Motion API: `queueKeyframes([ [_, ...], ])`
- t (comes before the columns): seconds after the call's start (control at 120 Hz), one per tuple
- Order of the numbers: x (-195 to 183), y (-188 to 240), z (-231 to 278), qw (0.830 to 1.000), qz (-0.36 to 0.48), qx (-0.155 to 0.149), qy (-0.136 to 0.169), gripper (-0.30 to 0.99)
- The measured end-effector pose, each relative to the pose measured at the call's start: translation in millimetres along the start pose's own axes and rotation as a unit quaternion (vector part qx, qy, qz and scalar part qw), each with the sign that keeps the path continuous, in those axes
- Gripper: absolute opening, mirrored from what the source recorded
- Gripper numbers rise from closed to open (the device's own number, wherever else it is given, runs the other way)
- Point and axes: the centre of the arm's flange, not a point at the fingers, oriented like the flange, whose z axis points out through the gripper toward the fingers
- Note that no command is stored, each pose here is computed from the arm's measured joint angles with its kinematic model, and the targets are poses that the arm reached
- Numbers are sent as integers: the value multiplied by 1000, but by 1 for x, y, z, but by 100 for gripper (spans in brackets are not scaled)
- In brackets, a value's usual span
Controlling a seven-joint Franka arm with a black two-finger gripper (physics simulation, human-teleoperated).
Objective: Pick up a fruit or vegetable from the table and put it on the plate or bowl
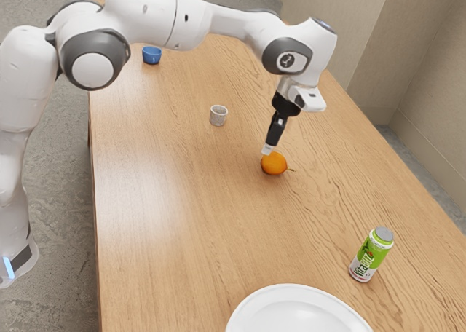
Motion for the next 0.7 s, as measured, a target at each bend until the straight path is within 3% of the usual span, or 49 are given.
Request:
queueKeyframes([
  [0.2,-6,-9,3,1000,5,2,-12,69],
  [0.417,25,0,0,999,32,10,-11,69],
  [0.7,20,-19,18,999,22,4,-30,69],
])
